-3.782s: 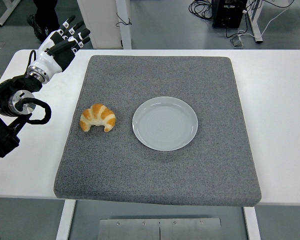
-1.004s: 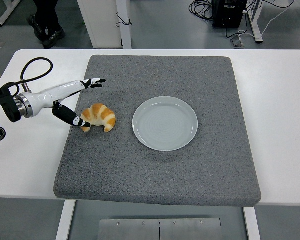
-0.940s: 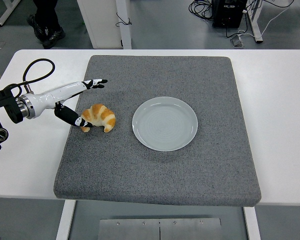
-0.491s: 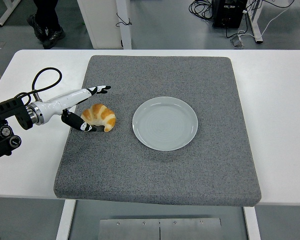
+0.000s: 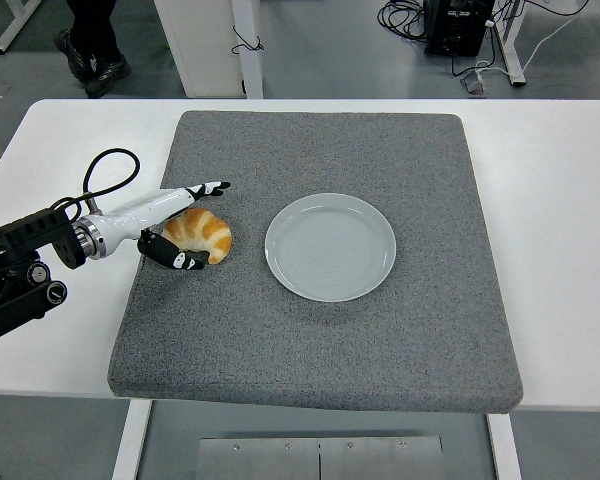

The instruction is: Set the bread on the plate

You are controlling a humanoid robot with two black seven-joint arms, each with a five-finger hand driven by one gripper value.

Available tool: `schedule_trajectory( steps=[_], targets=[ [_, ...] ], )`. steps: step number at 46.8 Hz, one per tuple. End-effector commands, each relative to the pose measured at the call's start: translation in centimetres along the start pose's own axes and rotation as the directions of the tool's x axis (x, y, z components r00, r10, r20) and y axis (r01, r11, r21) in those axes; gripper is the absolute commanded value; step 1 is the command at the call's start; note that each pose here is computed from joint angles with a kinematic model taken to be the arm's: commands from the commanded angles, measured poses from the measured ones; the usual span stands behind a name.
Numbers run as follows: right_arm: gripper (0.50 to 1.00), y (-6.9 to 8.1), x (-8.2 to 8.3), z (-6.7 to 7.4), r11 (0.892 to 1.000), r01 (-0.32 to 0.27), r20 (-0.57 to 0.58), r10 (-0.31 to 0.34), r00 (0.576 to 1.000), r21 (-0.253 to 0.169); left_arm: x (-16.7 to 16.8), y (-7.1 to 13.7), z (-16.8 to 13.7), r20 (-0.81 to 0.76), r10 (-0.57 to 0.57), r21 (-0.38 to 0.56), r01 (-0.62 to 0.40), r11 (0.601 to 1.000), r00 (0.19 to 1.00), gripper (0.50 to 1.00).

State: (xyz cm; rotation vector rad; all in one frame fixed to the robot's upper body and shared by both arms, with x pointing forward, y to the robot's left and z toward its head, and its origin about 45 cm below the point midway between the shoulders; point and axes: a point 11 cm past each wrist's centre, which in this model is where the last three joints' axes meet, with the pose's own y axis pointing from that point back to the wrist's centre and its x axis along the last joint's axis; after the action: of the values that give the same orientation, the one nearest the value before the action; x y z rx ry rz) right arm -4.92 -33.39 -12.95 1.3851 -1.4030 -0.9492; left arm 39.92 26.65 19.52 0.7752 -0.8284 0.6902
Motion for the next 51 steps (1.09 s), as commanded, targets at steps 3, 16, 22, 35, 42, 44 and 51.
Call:
schedule_trajectory(
  steps=[3, 16, 22, 35, 42, 44, 51],
  targets=[
    [1.0, 0.0, 0.0, 0.0, 1.0, 0.0, 0.0, 0.0, 1.0, 0.0, -0.2, -0.4, 0.1, 0.005, 0.022, -0.001, -0.022, 1.0, 1.0, 0.969],
    [1.0, 0.0, 0.0, 0.0, 1.0, 0.0, 0.0, 0.0, 1.0, 0.0, 0.8, -0.6, 0.5, 0.002, 0.048, -0.008, -0.048, 0.999, 0.999, 0.969],
    [1.0, 0.0, 0.0, 0.0, 1.0, 0.0, 0.0, 0.0, 1.0, 0.0, 0.8, -0.6, 0.4, 0.0, 0.05, -0.005, -0.05, 0.999, 0.999, 0.969],
    [1.0, 0.0, 0.0, 0.0, 1.0, 0.0, 0.0, 0.0, 1.0, 0.0, 1.0, -0.6, 0.5, -0.006, 0.06, -0.007, -0.06, 0.998, 0.998, 0.933],
    [1.0, 0.0, 0.0, 0.0, 1.0, 0.0, 0.0, 0.0, 1.0, 0.0, 1.3, -0.6, 0.4, -0.001, 0.078, -0.007, -0.078, 0.997, 0.997, 0.856],
    [1.0, 0.0, 0.0, 0.0, 1.0, 0.0, 0.0, 0.0, 1.0, 0.0, 1.4, -0.6, 0.4, -0.002, 0.08, -0.005, -0.08, 0.997, 0.997, 0.824],
    [1.0, 0.0, 0.0, 0.0, 1.0, 0.0, 0.0, 0.0, 1.0, 0.0, 1.1, -0.5, 0.3, -0.016, 0.079, -0.002, -0.079, 0.997, 0.997, 0.761]
  ],
)
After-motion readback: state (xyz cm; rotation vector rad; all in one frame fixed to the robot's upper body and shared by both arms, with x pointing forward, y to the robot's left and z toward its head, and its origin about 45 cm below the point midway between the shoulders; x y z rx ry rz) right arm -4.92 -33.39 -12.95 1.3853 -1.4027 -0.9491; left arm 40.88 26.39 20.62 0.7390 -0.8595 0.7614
